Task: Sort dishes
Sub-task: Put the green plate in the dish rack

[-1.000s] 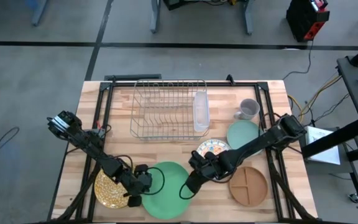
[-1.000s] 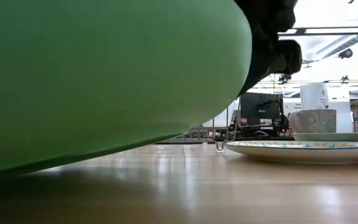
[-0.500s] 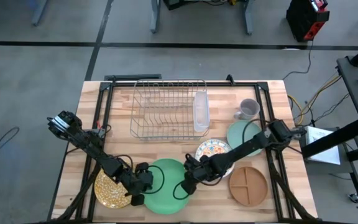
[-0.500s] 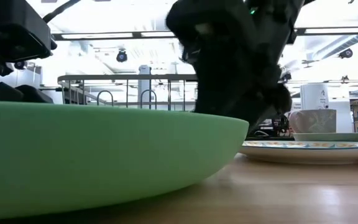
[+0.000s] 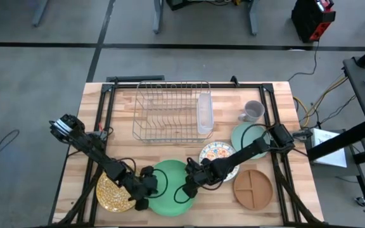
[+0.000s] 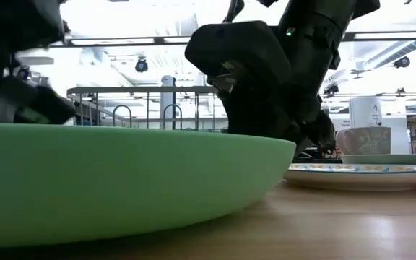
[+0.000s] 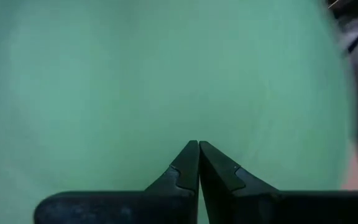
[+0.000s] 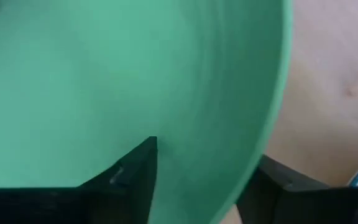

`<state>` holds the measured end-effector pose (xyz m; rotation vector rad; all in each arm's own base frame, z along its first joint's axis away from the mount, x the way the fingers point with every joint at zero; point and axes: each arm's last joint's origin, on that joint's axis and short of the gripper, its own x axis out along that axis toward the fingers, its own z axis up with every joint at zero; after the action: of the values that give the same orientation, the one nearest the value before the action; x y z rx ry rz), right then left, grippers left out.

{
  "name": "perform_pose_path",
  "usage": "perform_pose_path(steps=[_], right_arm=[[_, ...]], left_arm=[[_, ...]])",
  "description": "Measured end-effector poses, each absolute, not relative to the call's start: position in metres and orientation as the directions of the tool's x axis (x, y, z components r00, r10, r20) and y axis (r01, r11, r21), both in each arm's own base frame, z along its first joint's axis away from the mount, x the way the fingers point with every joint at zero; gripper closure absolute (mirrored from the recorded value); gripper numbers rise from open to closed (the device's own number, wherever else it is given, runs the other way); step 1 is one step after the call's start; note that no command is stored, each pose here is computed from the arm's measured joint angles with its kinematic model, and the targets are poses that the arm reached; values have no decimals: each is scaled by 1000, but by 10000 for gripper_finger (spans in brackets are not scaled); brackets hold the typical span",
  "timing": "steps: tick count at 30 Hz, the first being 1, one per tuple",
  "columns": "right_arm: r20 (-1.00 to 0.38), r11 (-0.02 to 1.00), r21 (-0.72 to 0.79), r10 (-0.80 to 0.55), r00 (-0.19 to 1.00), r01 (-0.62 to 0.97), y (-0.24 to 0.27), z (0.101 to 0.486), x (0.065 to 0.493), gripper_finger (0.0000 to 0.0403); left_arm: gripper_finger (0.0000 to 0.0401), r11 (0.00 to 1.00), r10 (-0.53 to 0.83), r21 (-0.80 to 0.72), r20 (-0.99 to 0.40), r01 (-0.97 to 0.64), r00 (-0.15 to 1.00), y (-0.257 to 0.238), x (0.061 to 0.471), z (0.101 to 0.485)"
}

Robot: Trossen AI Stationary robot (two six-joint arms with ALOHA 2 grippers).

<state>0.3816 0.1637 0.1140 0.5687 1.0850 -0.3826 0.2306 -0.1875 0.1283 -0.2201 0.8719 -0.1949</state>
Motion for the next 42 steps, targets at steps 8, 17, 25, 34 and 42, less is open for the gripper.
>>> perform_pose_path(steps=[8,17,25,34,42], right_arm=[[-874,793,262,-48,484,551,162,125,384,389],[-849,844,243,-53,526,477,157,155,379,400],[-757,928,188,-72,650,322,159,213,352,403],[-403,977,213,65,913,24,146,278,316,403],[199,673,-186,739,643,-716,133,310,278,403]], left_arm=[[401,954,-293,-241,-629,177,720,-191,236,165],[401,952,-284,15,-330,306,900,-193,241,284],[401,952,-193,200,-196,232,961,-178,204,349],[401,970,-140,182,-129,162,982,-149,172,346],[401,953,-213,208,-51,219,976,-134,155,316]])
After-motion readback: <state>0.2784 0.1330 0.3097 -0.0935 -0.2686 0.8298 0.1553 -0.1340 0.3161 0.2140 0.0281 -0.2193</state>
